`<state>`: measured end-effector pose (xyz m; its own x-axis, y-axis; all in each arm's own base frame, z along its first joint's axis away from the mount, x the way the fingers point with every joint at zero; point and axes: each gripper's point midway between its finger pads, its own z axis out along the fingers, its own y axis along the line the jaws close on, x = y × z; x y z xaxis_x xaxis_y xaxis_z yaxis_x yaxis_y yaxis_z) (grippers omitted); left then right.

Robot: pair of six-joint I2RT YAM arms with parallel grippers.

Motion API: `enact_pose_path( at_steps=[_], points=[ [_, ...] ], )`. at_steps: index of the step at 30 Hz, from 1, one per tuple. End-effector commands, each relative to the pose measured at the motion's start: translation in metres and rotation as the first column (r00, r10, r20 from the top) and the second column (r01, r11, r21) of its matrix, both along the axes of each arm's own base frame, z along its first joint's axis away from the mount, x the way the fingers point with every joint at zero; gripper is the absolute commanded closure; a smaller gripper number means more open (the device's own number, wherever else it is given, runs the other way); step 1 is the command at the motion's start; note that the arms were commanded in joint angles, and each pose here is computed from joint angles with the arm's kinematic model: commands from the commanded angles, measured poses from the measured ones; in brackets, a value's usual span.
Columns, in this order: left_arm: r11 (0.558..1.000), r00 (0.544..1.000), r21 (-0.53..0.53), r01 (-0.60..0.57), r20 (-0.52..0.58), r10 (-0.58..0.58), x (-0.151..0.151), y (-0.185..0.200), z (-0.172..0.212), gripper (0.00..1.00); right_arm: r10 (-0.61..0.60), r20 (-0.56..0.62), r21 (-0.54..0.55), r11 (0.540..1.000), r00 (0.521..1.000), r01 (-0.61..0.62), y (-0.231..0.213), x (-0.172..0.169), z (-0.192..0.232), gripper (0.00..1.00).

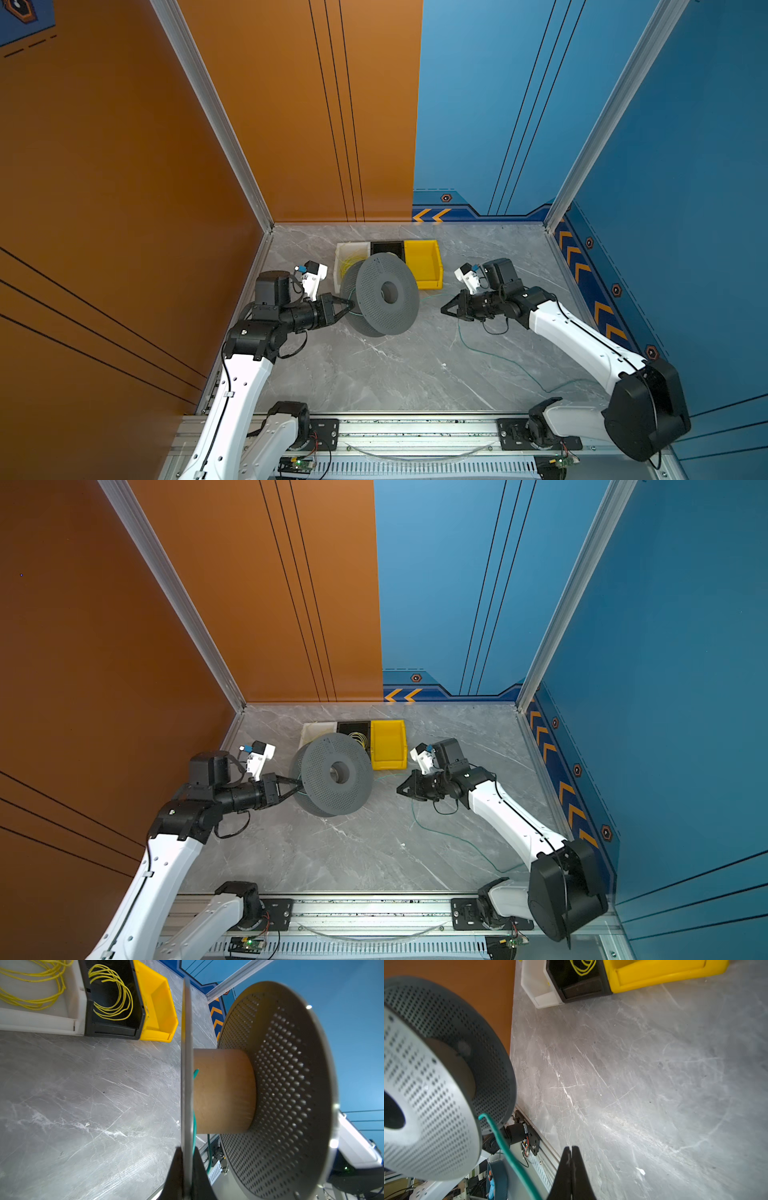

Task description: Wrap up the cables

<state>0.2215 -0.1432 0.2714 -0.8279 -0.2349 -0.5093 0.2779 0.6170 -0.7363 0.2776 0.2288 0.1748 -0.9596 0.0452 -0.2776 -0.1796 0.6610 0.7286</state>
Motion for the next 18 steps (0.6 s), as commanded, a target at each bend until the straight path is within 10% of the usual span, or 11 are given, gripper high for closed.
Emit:
enact_pose_path(
  at_steps=[1, 18],
  points=[
    [0.994, 0.987, 0.075, 0.078, 0.133, -0.088, -0.013, -0.015, 0.009, 1.0, -0.06, -0.072, -0.118, 0.992, 0.996, 0.051, -0.019, 0.007, -0.011, 1.0],
    [0.761, 0.92, 0.587, 0.277, 0.066, -0.386, -0.046, -0.069, -0.078, 1.0, 0.036, -0.059, -0.028, 0.999, 0.998, -0.038, 0.027, 0.038, 0.056, 1.0]
  ],
)
